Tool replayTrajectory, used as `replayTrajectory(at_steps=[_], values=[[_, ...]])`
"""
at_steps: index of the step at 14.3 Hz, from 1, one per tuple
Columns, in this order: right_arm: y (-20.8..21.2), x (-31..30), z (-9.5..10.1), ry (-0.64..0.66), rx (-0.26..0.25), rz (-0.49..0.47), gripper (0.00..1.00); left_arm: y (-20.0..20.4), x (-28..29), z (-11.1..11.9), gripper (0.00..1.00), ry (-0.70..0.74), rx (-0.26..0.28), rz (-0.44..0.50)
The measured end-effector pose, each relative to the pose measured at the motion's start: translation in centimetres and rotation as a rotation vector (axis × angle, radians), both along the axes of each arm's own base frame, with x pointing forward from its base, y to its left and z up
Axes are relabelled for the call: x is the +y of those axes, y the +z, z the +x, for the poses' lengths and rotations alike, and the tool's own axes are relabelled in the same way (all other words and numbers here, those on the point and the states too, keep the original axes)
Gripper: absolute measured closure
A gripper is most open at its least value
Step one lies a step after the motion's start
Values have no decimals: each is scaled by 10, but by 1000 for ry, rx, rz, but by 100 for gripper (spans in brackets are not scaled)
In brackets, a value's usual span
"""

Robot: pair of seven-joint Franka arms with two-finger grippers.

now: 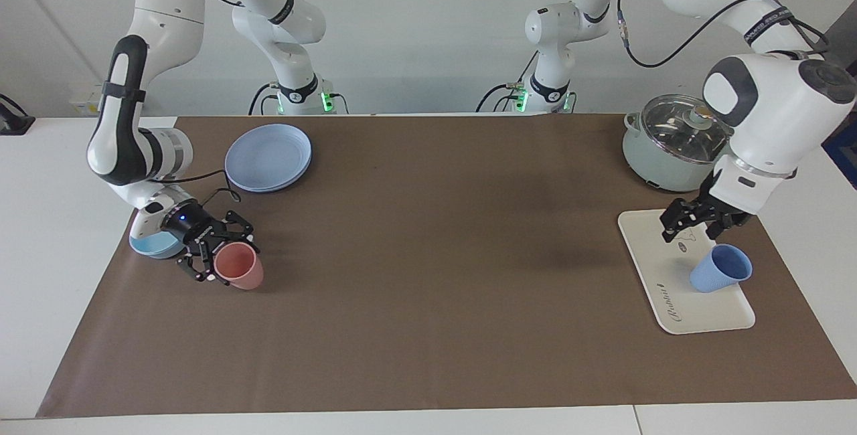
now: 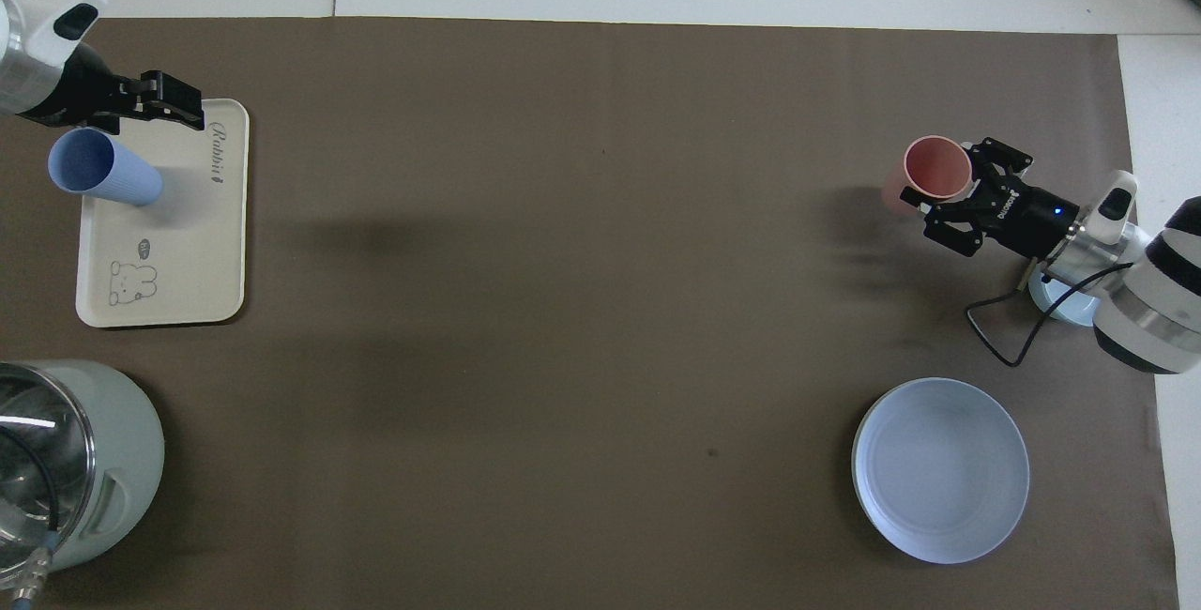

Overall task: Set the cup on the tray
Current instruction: 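Open the left gripper and draw it back from the blue cup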

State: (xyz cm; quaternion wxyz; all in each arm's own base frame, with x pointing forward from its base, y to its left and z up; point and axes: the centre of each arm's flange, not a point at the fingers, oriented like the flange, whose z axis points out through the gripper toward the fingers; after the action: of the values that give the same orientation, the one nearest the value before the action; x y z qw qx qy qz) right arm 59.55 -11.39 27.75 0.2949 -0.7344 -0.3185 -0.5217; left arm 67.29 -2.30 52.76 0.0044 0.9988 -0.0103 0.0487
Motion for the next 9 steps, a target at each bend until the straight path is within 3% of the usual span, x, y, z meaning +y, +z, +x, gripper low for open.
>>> replayTrajectory(at_steps=[3,5,9], values=[[-4,-3,2,-26,7,-6,15,44,-18,-31,6,-12,34,23],[-9,-4,8,-40,7,-2,15,67,-19,-52,0,-12,48,33],[-19,5,13,-39,21,-7,15,77,-27,-85,0,-24,74,51]])
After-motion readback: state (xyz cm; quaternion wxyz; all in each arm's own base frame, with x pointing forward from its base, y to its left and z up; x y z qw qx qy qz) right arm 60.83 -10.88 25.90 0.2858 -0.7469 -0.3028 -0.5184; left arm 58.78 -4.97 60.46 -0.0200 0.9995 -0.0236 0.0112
